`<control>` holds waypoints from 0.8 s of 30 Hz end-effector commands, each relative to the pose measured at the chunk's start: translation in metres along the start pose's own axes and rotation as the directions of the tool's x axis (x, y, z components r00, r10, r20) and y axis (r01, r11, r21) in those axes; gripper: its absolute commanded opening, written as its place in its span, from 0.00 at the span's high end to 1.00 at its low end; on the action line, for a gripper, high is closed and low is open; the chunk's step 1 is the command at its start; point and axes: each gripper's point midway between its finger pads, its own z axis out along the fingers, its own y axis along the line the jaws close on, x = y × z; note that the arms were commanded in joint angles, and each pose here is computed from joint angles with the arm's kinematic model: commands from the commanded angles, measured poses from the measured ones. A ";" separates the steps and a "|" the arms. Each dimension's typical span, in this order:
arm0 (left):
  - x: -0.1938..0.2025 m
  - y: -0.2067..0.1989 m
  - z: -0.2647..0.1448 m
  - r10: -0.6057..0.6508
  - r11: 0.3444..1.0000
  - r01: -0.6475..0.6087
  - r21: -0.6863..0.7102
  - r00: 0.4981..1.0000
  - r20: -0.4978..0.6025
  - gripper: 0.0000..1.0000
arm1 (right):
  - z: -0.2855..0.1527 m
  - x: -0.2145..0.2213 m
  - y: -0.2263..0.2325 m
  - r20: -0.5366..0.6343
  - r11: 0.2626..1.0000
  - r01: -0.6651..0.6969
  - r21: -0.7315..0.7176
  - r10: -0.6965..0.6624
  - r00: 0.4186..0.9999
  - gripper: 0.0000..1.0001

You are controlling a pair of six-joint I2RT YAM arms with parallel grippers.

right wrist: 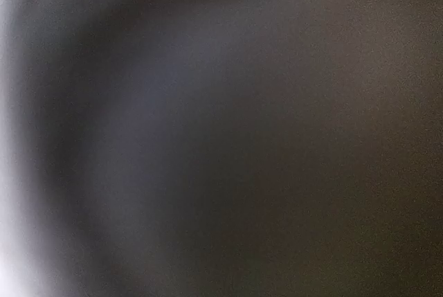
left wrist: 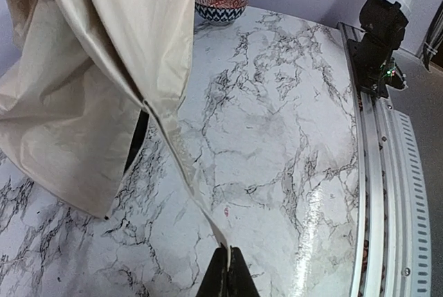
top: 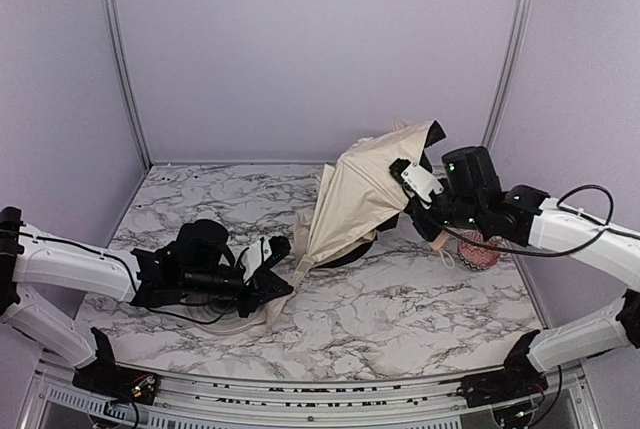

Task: Put away the umbrella

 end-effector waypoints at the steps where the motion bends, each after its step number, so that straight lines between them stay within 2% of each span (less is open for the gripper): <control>1: 0.000 0.029 0.019 0.080 0.991 -0.083 -0.103 0.996 -0.028 1.00 | -0.066 -0.077 -0.010 0.329 0.999 0.005 -0.045 0.010 0.944 1.00; 5: -0.017 0.059 0.032 0.111 0.983 -0.106 -0.152 0.994 0.024 1.00 | -0.091 -0.072 0.014 0.366 0.985 0.093 -0.145 -0.034 0.930 1.00; 6: -0.032 0.064 0.036 0.138 0.979 -0.128 -0.160 0.989 0.056 1.00 | -0.094 -0.069 0.021 0.367 0.980 0.117 -0.163 -0.050 0.929 1.00; 11: -0.052 0.096 0.055 0.219 0.958 -0.200 -0.207 0.973 0.073 1.00 | -0.110 -0.052 0.063 0.386 0.928 0.271 -0.255 -0.159 0.909 1.00; 16: -0.080 0.130 0.062 0.291 0.928 -0.257 -0.270 0.952 0.097 1.00 | -0.129 -0.037 0.079 0.425 0.886 0.365 -0.284 -0.225 0.877 1.00; 24: -0.101 0.158 0.078 0.386 0.897 -0.343 -0.278 0.915 0.117 1.00 | -0.107 0.022 0.138 0.407 0.747 0.520 -0.416 -0.358 0.840 1.00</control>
